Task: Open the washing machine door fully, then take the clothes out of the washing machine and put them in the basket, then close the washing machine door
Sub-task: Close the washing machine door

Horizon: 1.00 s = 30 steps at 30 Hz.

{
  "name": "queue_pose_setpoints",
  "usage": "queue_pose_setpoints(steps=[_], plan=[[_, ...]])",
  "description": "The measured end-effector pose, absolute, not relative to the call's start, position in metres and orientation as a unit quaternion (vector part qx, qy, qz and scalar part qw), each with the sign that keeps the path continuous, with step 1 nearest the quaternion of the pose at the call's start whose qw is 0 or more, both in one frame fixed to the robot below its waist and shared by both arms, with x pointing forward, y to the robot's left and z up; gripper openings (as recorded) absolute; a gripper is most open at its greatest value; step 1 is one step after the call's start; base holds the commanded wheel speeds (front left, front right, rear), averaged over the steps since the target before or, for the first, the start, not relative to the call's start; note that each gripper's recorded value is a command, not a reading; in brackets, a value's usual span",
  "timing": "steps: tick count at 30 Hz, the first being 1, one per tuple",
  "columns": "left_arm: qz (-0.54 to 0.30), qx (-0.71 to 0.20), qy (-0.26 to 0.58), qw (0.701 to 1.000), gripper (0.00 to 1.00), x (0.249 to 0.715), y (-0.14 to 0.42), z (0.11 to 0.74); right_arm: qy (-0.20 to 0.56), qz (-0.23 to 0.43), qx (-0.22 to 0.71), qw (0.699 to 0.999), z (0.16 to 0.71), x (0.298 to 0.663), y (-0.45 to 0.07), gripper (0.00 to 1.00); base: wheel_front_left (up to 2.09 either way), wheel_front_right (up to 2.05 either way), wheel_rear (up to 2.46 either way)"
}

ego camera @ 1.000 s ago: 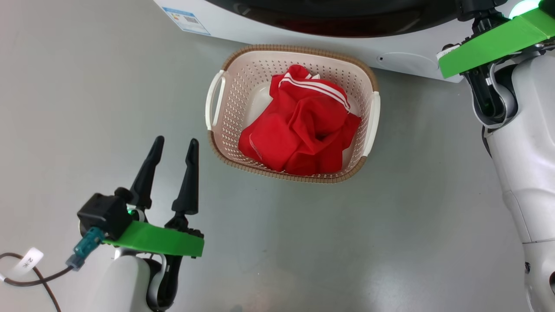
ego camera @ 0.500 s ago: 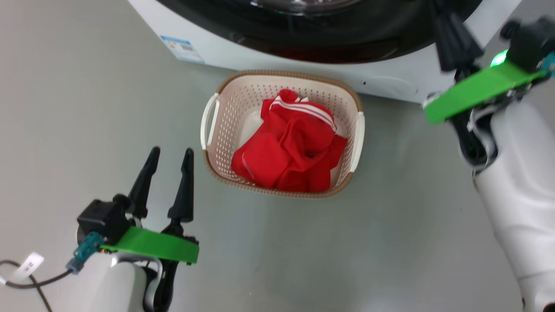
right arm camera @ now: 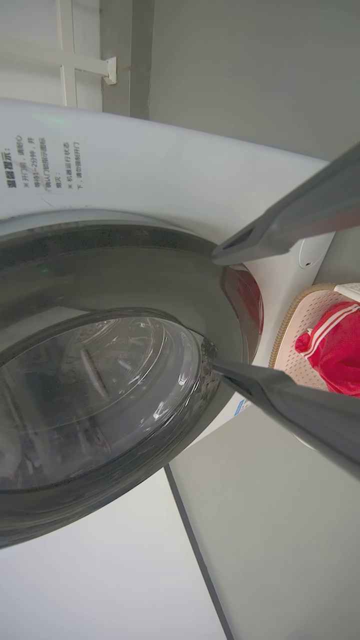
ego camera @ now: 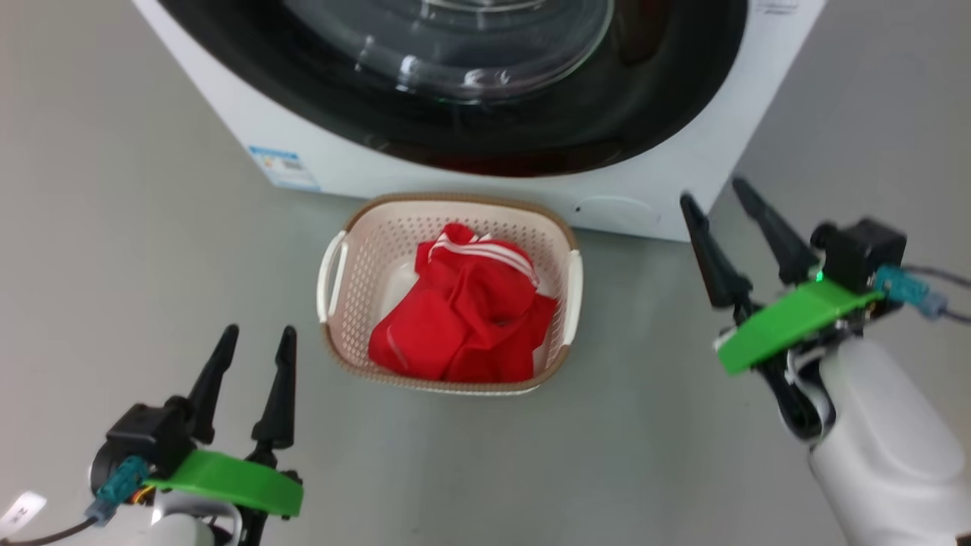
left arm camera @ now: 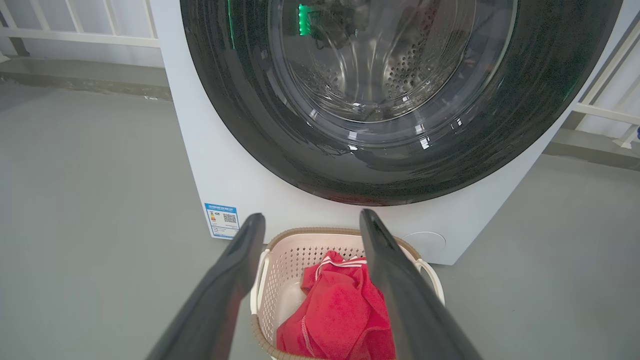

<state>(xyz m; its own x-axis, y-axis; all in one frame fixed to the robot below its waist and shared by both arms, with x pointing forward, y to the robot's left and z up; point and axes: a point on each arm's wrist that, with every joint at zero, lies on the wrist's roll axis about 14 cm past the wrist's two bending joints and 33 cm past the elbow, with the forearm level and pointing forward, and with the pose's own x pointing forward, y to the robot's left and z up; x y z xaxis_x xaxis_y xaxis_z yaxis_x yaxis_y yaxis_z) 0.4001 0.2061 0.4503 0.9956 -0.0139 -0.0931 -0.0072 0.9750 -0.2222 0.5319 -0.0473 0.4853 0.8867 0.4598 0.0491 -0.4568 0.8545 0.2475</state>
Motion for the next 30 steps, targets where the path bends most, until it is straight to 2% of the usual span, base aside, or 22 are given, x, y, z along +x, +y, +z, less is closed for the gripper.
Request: queue_pose_setpoints(steps=[7, 30], plan=[[-0.014, -0.108, 0.052, 0.993, 1.0, 0.39, 0.203, 0.449, 0.036, 0.195, 0.118, 0.973, 0.468, 0.495, -0.087, 1.0, 0.0, 0.0, 0.0], [-0.015, -0.115, 0.052, 0.992, 1.0, 0.356, 0.201, 0.449, 0.043, 0.071, 0.114, 0.99, 0.466, 0.401, -0.185, 1.0, 0.0, 0.0, 0.0]])
